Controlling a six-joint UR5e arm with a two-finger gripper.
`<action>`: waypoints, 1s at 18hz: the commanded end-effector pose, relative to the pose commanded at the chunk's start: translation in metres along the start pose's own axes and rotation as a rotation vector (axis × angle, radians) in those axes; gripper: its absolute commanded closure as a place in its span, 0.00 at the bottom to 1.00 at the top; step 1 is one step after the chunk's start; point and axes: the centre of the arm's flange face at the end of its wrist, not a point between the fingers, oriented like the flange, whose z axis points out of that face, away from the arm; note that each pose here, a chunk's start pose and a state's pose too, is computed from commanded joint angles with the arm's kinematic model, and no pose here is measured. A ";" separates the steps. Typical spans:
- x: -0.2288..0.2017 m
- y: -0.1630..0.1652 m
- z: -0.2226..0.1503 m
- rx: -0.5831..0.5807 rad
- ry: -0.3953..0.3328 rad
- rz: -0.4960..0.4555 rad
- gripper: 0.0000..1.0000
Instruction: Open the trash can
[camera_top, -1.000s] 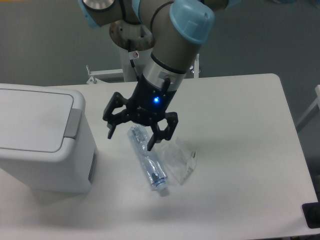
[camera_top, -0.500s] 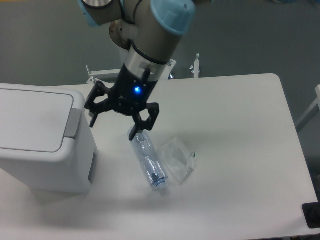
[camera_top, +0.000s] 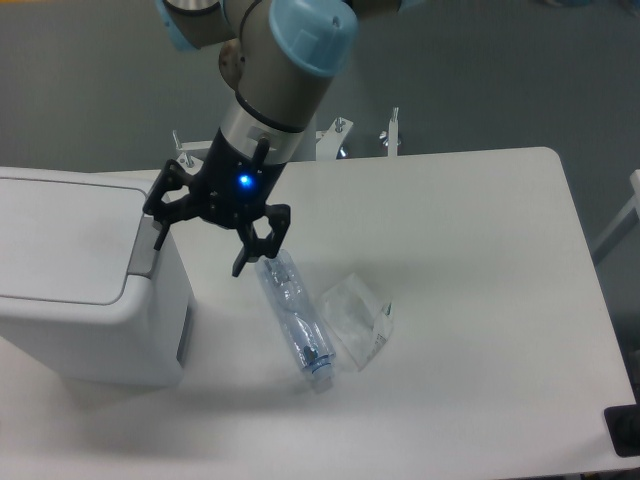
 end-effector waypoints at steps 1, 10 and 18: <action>-0.001 0.000 0.001 0.001 -0.002 0.001 0.00; -0.007 -0.001 0.008 -0.012 -0.026 -0.001 0.00; -0.004 -0.001 0.005 -0.007 -0.021 -0.026 0.00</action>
